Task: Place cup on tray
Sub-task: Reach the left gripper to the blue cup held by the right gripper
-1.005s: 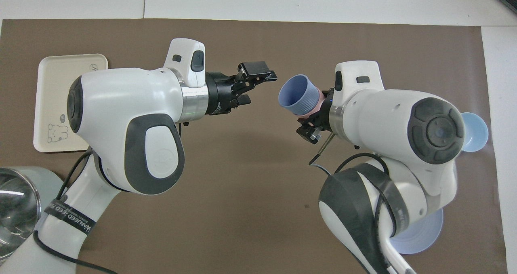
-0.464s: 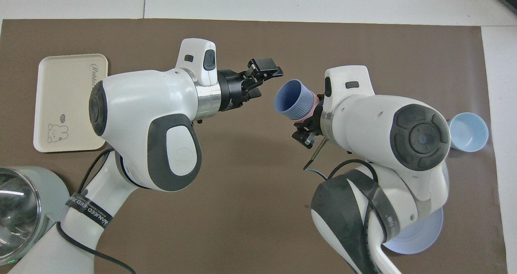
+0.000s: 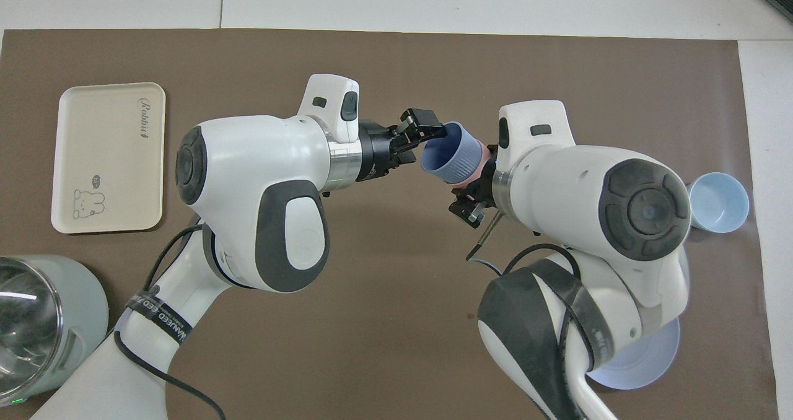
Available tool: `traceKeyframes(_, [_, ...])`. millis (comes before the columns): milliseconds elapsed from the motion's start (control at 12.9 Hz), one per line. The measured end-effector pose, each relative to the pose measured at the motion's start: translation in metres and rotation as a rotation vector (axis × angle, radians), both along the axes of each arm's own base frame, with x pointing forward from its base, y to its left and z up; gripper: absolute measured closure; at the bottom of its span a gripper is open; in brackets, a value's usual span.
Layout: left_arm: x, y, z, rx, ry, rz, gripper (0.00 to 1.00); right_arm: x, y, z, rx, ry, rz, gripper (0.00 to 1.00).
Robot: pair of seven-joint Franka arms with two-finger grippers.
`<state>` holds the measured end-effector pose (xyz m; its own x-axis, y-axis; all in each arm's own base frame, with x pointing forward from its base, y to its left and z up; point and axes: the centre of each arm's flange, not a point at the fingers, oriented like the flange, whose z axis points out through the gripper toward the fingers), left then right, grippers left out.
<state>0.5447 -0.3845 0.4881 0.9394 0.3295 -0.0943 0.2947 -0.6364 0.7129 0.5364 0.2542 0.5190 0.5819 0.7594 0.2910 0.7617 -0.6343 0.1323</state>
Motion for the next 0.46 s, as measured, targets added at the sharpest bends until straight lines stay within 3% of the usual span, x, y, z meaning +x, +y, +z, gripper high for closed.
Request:
traceKeyframes(155, [-0.006,-0.006,0.004,0.027,0.04,-0.079,0.54,0.0,0.001,0.0,0.0,-0.001,0.001,0.16])
traceKeyframes(232, [-0.005,-0.006,0.01,0.026,0.045,-0.095,0.54,0.0,0.001,0.001,0.0,-0.001,0.001,0.16])
traceKeyframes(309, [-0.004,-0.006,0.014,0.024,0.045,-0.101,0.62,0.0,0.001,0.001,0.001,-0.001,0.001,0.16])
traceKeyframes(464, [-0.002,-0.003,0.015,0.026,0.054,-0.105,0.88,0.0,-0.001,0.001,-0.001,0.0,-0.001,0.16])
